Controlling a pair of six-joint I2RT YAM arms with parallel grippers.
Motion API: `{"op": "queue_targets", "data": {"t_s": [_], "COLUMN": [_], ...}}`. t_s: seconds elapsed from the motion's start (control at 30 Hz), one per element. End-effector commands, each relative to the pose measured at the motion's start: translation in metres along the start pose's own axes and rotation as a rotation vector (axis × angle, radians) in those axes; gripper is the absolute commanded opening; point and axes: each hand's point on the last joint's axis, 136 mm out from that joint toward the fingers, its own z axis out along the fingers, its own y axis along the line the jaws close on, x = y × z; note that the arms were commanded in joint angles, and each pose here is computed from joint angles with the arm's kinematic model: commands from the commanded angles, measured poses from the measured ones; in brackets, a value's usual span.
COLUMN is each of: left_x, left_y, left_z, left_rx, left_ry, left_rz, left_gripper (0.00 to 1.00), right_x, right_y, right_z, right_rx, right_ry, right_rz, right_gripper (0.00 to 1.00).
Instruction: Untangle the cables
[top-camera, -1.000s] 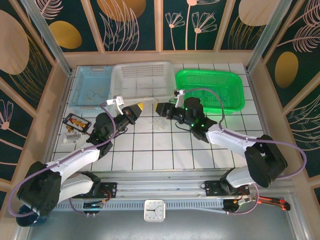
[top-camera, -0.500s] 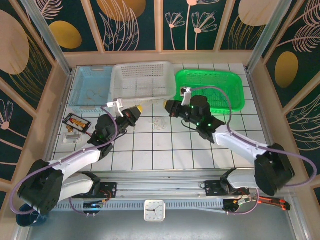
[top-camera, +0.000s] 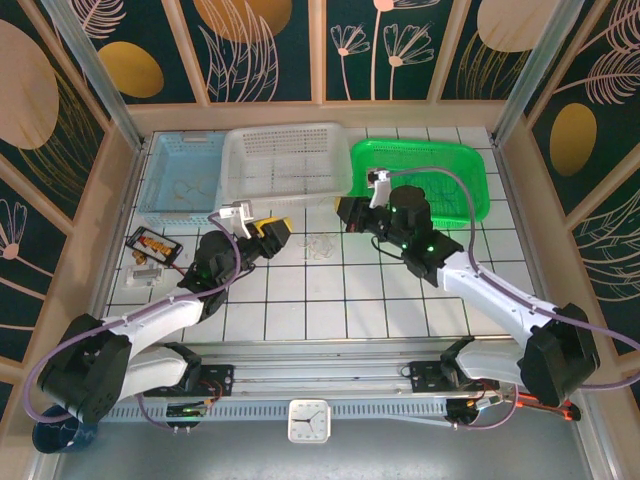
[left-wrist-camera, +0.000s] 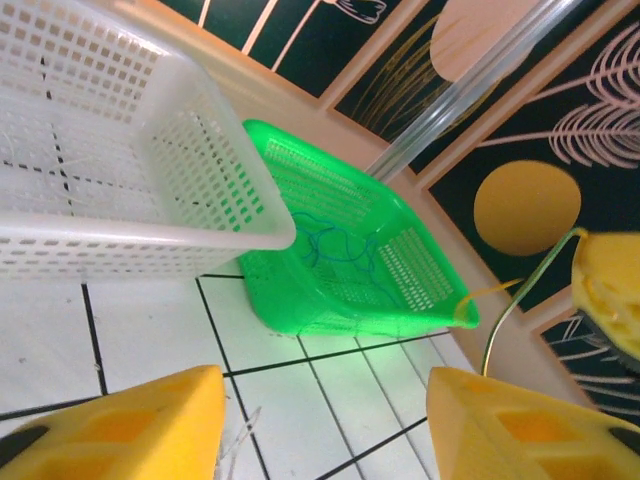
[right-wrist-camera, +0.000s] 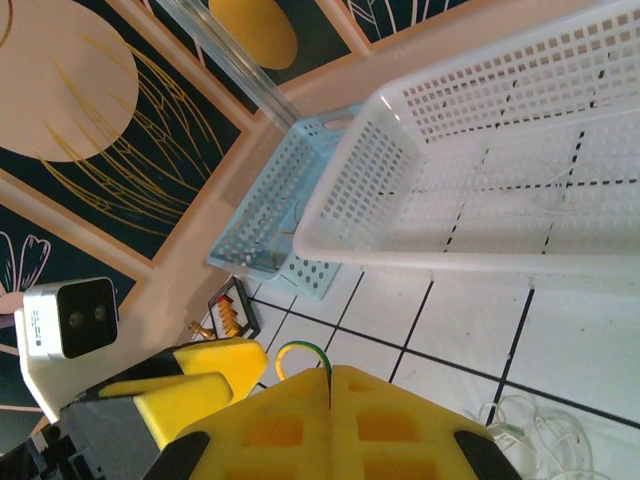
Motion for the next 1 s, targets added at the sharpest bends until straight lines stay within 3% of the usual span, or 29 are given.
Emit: {"op": "queue_targets", "data": {"t_s": [0.0, 0.27, 0.47, 0.7, 0.97], "left_x": [0.0, -0.009, -0.017, -0.025, -0.005], "left_y": [-0.003, -0.016, -0.029, -0.036, -0.036], "left_z": [-0.001, 0.0, 0.006, 0.013, 0.022], "left_rx": [0.011, 0.046, 0.095, 0.076, 0.089], "left_ry": [0.008, 0.005, 0.003, 0.033, 0.206], "left_rz": [0.058, 0.148, 0.159, 0.265, 0.445], "left_gripper": [0.66, 0.79, 0.82, 0.79, 0.69], "right_x": [-0.008, -0.007, 0.001, 0.012, 0.026], "right_y": [0.0, 0.006, 0.018, 0.027, 0.034], "right_z": [0.002, 0.002, 0.005, 0.01, 0.015], "right_rx": [0.027, 0.024, -0.004, 0.0, 0.002], "right_ry": [0.015, 0.058, 0.074, 0.117, 0.201], "right_rz": [-0.085, -0.125, -0.134, -0.187, -0.278], "right_gripper": [0.0, 0.0, 0.0, 0.0, 0.0]}}
